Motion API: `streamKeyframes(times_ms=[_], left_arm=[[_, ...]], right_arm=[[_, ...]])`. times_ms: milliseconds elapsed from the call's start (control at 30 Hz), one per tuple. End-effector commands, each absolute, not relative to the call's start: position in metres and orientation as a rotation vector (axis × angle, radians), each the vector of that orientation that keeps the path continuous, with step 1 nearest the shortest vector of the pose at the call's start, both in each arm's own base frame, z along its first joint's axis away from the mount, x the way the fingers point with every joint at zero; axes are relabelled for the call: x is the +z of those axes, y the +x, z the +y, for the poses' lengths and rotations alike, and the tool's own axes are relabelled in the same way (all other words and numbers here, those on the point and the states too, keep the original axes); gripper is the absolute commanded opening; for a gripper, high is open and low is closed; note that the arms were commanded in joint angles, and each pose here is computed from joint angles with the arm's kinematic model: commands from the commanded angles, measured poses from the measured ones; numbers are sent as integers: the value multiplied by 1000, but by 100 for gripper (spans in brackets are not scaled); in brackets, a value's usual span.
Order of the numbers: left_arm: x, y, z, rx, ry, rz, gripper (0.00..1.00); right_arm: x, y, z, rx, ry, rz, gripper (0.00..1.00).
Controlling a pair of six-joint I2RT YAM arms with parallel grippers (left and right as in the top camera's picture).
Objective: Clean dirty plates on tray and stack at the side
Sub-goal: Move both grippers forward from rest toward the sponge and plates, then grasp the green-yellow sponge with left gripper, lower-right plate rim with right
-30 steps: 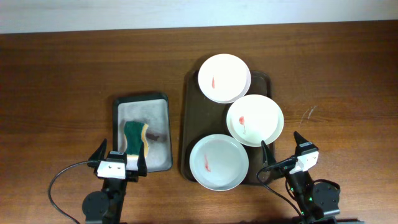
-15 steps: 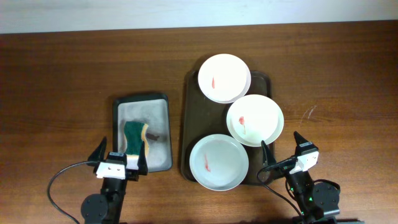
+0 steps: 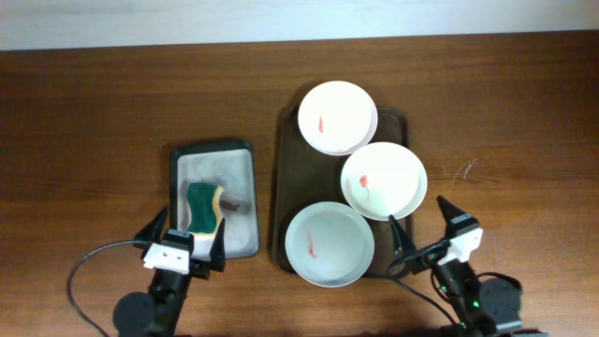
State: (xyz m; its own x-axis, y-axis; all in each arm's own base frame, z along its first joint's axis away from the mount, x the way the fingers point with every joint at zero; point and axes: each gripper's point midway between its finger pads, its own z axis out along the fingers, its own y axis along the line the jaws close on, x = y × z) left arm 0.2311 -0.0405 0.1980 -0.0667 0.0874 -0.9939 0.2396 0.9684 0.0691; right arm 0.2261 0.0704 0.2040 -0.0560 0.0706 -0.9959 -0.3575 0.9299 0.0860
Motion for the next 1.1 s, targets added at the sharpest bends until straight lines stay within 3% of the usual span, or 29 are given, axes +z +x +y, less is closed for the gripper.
streamKeyframes(times_ms=[0, 133, 300, 467, 567, 700, 800, 867, 967, 1000, 1067], left_arm=[[250, 224, -41, -148, 247, 1692, 99], [284, 230, -43, -201, 235, 1983, 99], [283, 253, -43, -263, 207, 2376, 99], [222, 267, -52, -403, 128, 2695, 99], [173, 270, -30, -262, -72, 2894, 99], [105, 284, -3, -36, -286, 3037, 100], [62, 297, -5, -43, -292, 3103, 63], [38, 305, -17, -146, -236, 3146, 60], [8, 310, -24, -211, -186, 3187, 46], [3, 312, -24, -211, -186, 3192, 36], [-7, 313, -24, -210, -188, 3203, 3]], right_arm=[[267, 213, 71, 377, -229, 1584, 99], [292, 217, 72, 397, -207, 1901, 99], [302, 244, 79, 435, -189, 2229, 99], [276, 249, 119, 743, -278, 2388, 99], [266, 252, 119, 750, -265, 2436, 100], [262, 248, 118, 754, -258, 2462, 91], [261, 246, 118, 756, -254, 2474, 88], [260, 245, 118, 757, -253, 2480, 88], [260, 245, 118, 757, -253, 2480, 88], [260, 245, 118, 757, -253, 2480, 87], [260, 245, 118, 757, -253, 2480, 87]])
